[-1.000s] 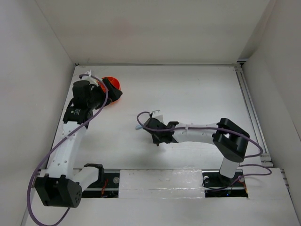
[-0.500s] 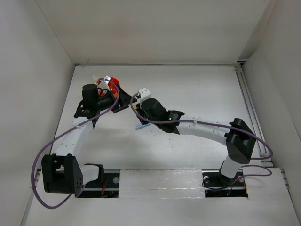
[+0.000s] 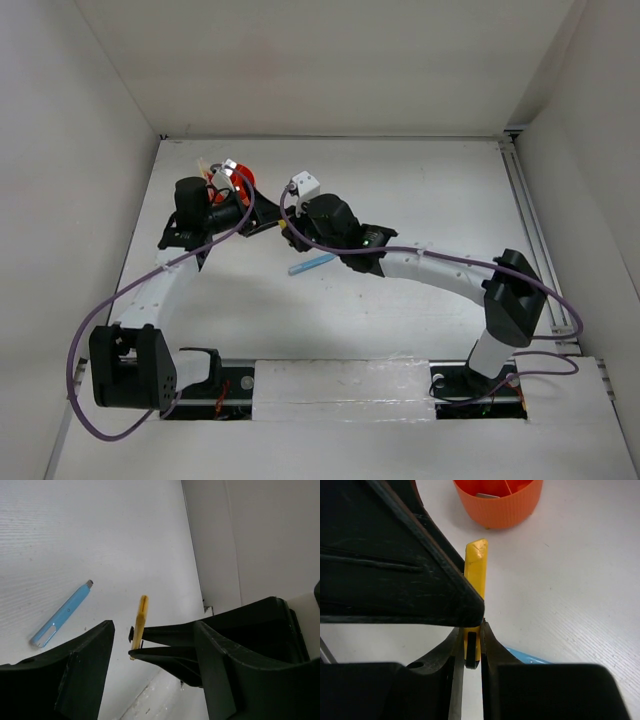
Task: Sort the stationery into containers
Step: Place the stationery in the storage box.
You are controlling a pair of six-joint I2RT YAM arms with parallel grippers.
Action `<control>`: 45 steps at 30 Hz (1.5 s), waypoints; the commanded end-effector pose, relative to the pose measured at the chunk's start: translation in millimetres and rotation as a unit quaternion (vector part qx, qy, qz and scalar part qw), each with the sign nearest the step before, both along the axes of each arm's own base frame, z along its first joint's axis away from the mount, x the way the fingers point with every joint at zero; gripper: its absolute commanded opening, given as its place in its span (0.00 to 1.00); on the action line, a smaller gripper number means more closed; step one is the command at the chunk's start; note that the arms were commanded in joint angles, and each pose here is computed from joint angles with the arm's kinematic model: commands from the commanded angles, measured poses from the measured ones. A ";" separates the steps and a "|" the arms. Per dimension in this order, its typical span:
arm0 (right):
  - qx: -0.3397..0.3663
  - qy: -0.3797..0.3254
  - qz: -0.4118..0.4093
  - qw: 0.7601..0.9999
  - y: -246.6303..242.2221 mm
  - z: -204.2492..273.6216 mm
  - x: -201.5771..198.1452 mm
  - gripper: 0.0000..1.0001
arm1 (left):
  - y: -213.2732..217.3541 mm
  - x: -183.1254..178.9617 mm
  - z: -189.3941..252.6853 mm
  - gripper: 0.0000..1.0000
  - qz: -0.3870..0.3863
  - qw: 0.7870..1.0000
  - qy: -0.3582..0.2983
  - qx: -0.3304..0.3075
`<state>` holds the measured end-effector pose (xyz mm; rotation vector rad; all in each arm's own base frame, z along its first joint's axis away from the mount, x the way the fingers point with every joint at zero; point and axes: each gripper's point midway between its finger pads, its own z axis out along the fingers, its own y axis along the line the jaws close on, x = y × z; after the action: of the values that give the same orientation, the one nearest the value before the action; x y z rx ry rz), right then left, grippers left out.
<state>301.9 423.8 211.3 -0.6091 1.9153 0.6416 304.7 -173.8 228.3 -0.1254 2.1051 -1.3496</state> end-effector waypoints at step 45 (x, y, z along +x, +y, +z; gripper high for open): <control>0.013 -0.073 0.038 0.997 -67.6 10.1 33.3 0.70 | 200.6 220.6 33.0 0.00 0.408 0.854 -0.158 0.279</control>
<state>334.9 353.8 200.7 -0.6930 1.8257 0.6263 516.6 24.5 250.7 -0.4896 1.7955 -0.2199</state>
